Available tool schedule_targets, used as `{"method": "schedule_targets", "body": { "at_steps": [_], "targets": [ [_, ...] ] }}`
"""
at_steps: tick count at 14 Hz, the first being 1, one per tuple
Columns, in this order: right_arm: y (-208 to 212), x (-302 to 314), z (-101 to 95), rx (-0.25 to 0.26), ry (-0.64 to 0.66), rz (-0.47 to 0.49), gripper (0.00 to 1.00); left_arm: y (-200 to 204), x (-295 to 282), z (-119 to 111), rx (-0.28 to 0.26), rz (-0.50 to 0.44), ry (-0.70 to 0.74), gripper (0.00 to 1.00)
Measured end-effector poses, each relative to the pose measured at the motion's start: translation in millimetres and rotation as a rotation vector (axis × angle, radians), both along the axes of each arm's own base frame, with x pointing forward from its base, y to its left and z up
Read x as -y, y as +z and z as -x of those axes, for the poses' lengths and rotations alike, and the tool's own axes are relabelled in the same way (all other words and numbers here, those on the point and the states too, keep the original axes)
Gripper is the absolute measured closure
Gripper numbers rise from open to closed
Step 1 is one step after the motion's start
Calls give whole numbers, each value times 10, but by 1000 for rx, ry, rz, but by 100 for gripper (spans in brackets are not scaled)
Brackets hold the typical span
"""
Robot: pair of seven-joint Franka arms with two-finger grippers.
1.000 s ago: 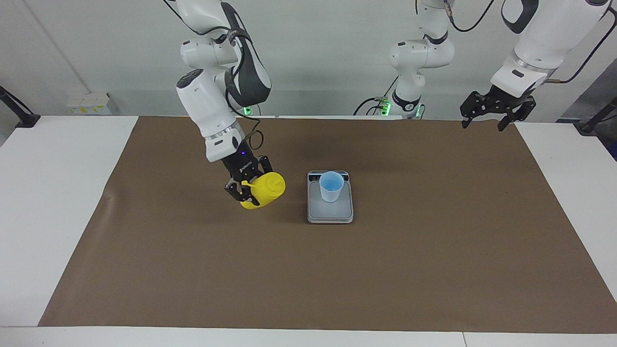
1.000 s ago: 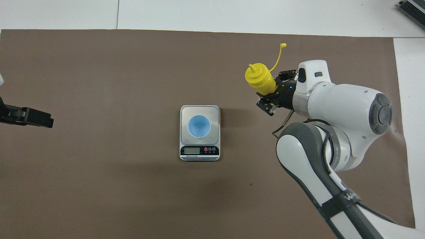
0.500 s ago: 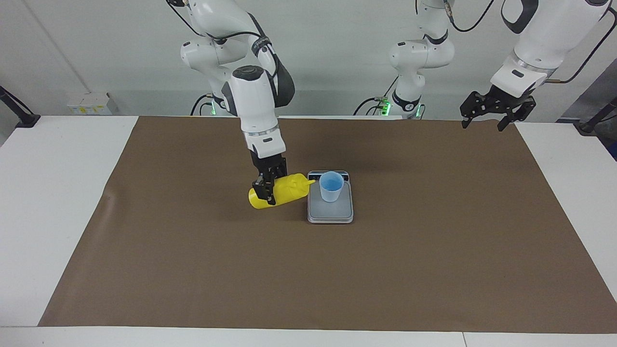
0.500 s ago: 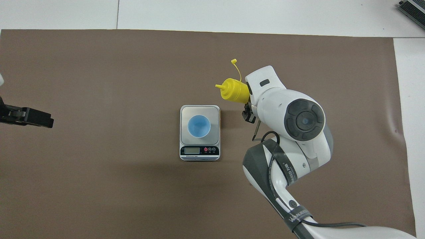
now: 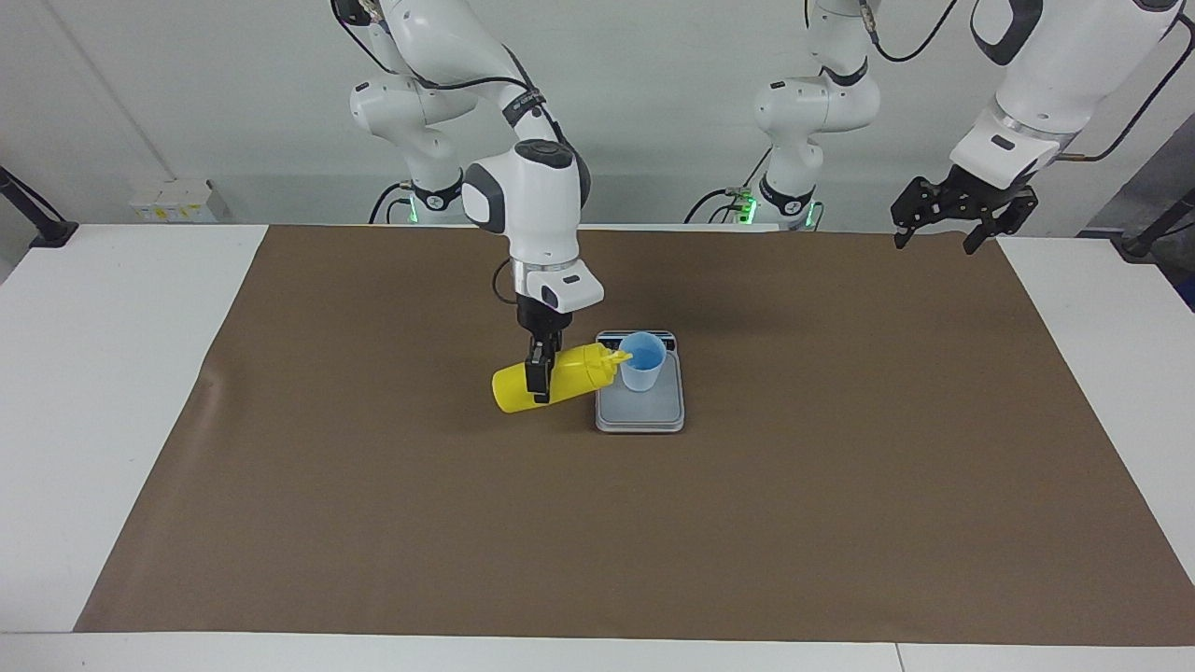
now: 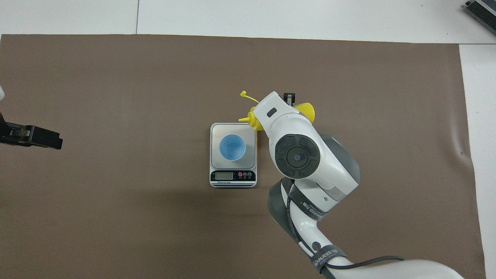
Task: Pour seasoning into cup on scale with both arms
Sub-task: 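Tilt the bottle nozzle down over the blue cup with the right gripper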
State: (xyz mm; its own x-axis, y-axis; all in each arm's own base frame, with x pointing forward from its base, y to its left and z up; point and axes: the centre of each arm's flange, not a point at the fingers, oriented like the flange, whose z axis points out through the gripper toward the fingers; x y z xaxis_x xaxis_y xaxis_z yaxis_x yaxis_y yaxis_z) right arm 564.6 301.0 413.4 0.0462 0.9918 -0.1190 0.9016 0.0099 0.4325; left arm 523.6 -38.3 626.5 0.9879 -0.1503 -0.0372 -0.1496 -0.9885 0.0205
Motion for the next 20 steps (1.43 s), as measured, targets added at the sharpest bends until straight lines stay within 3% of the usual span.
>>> {"method": "schedule_targets", "body": {
  "at_steps": [6, 12, 16, 20],
  "targets": [
    [-138, -220, 209, 12, 114, 241, 52, 0, 0, 0, 0, 0, 0, 0],
    [-124, -321, 286, 78, 166, 344, 52, -1, 0, 0, 0, 0, 0, 0],
    [-269, -533, 511, 193, 141, 402, 52, -1, 0, 0, 0, 0, 0, 0],
    [-403, -646, 699, 265, 157, 490, 52, -1, 0, 0, 0, 0, 0, 0]
  ]
}}
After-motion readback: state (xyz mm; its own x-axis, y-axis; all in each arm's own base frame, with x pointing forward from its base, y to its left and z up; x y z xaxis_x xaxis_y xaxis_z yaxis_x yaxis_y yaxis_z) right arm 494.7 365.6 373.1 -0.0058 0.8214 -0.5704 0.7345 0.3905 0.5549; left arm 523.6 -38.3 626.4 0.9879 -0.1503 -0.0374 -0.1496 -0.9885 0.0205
